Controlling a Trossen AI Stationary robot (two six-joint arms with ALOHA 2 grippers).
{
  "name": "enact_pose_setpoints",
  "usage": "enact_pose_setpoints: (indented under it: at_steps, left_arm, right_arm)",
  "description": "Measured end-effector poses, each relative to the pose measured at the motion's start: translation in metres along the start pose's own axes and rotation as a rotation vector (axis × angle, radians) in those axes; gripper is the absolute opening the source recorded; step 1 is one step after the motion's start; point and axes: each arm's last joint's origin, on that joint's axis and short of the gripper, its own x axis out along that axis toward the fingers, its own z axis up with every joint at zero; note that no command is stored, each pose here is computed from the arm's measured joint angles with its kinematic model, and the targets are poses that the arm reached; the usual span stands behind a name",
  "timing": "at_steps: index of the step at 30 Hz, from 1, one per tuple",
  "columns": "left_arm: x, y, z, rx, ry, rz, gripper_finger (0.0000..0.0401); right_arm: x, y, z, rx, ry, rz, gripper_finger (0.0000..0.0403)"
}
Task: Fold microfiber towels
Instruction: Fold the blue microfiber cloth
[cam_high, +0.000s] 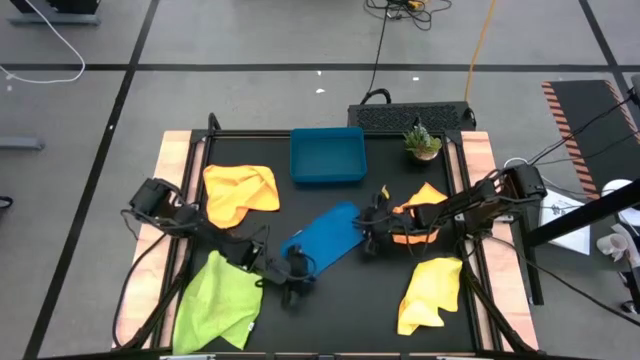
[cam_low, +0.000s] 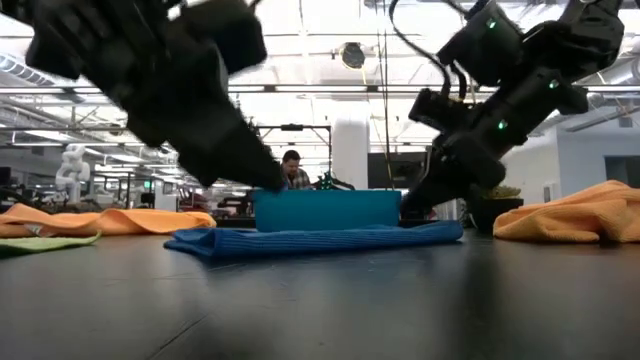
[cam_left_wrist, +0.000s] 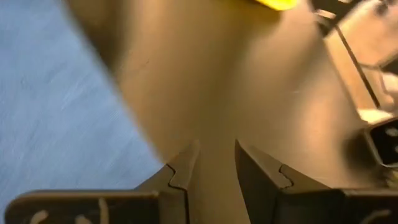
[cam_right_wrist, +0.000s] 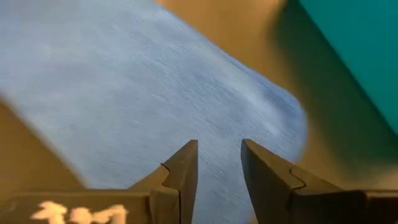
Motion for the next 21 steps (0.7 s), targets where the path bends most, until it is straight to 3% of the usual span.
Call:
enact_pose_setpoints:
  at_steps: [3, 6, 9, 14, 21]
  left_arm:
    - [-0.001, -0.011, 0.009, 0.105, -0.006, 0.002, 0.0099]
    - [-0.008, -0.012, 0.008, 0.17, 0.064, 0.108, 0.0099]
    - [-0.014, -0.009, 0.011, 0.163, 0.108, 0.212, 0.0099]
    - [-0.026, -0.005, 0.016, 0.157, 0.15, 0.279, 0.0099]
    - [-0.027, 0.001, 0.011, 0.21, 0.248, 0.259, 0.0099]
  right_arm:
    - [-0.003, 0.013, 0.008, -0.019, -0.09, 0.14, 0.0116]
    - [-0.009, 0.029, 0.017, -0.028, -0.195, 0.296, 0.0116]
    - [-0.016, 0.045, 0.02, -0.062, -0.257, 0.391, 0.0116]
    - [-0.023, 0.06, 0.018, -0.1, -0.285, 0.439, 0.0116]
    - [-0.025, 0.063, 0.016, -0.101, -0.276, 0.399, 0.0116]
